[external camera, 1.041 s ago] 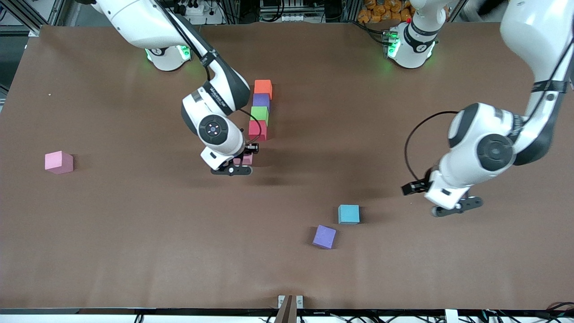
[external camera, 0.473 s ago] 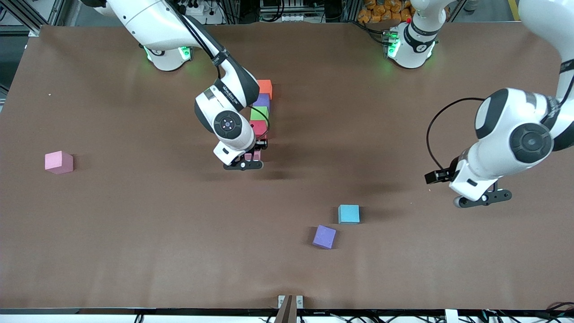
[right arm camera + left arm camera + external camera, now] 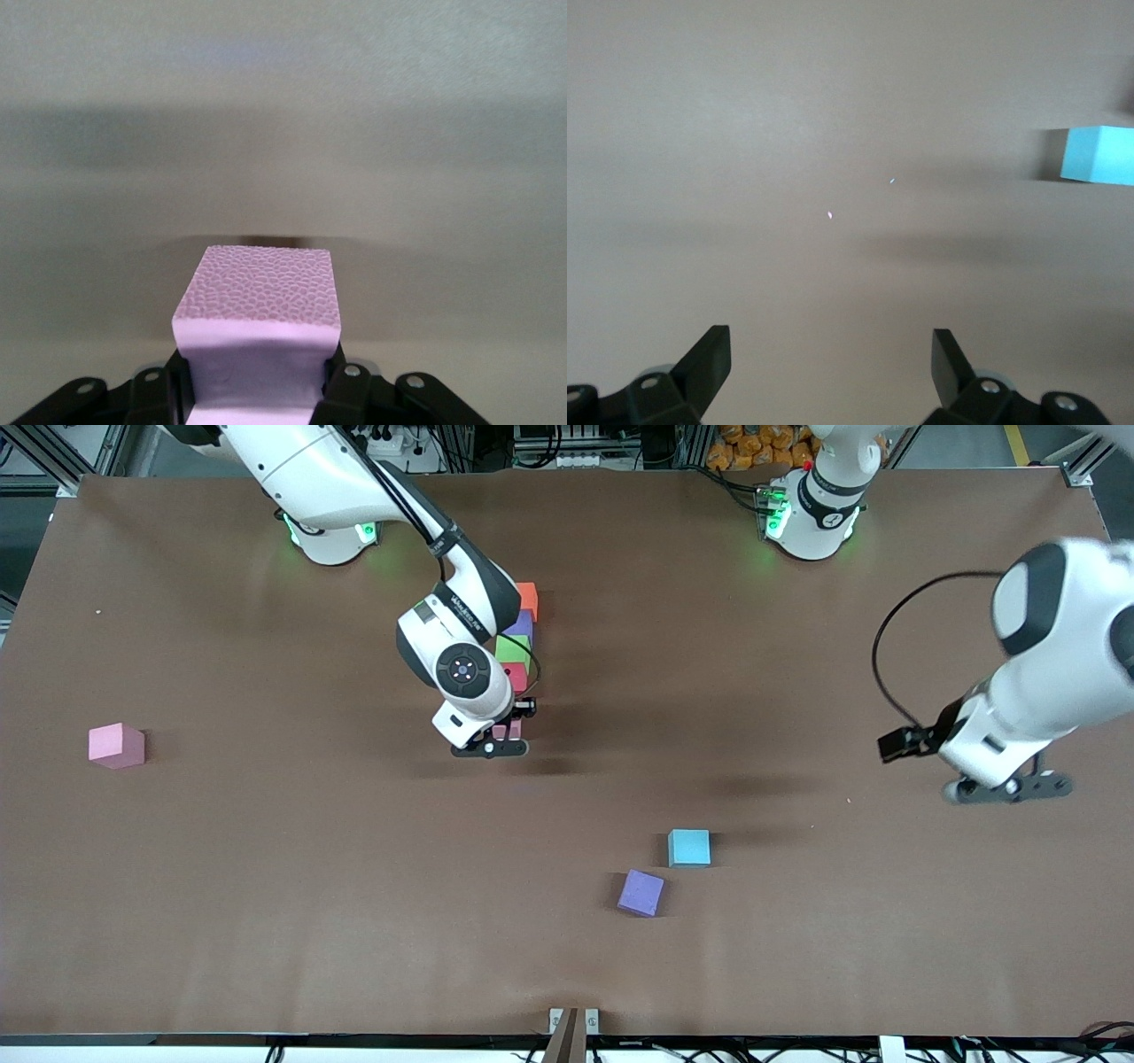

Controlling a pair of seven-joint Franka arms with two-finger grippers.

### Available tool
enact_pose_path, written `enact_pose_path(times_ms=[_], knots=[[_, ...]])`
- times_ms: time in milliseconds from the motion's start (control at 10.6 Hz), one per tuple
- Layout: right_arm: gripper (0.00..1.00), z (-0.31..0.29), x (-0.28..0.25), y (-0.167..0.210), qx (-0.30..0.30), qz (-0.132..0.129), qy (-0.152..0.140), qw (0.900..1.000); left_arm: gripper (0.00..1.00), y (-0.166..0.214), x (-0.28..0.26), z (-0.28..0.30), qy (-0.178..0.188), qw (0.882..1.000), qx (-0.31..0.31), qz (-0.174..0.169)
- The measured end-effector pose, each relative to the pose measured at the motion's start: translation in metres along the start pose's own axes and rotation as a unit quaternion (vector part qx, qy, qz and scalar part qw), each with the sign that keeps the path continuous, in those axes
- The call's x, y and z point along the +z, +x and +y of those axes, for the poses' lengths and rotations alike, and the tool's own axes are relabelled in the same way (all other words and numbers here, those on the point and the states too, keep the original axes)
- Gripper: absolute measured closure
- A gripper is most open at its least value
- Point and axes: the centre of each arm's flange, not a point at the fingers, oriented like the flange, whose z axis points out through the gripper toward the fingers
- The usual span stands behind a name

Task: Arrange blocks into number 1
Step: 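Retract the left arm while the right gripper carries pink toward red, then set the pink block beside the red block and open the right gripper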

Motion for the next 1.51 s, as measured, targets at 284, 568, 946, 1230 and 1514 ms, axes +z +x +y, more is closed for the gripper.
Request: enact_pose_path(times_ms=[284,568,946,1230,1514], knots=[[0.44,-0.002,0.009,-0.001,-0.001,-0.005,-0.003,1.000,0.00,-0.047,-0.059,0.027,0.010,0.999,0.018,0.041],[0.44,-0.002,0.016,-0.003,-0.002,-0.010,-0.006,1.000,0.00,-0.063,-0.099,0.020,-0.015,0.998,0.004,0.057],[0.20,-0.003,0.023,-0.003,-0.002,-0.013,-0.008,1.000,0.00,-0.073,-0.135,0.001,-0.017,0.999,0.001,0.032],[0.00,0.000,0.017,0.003,0.004,-0.007,-0.006,1.000,0.00,-0.075,-0.146,-0.017,-0.017,0.999,0.045,0.018],[0.00,0.015,-0.035,0.021,0.024,-0.008,-0.008,1.000,0.00,-0.072,-0.142,-0.018,-0.018,0.998,0.053,0.013]])
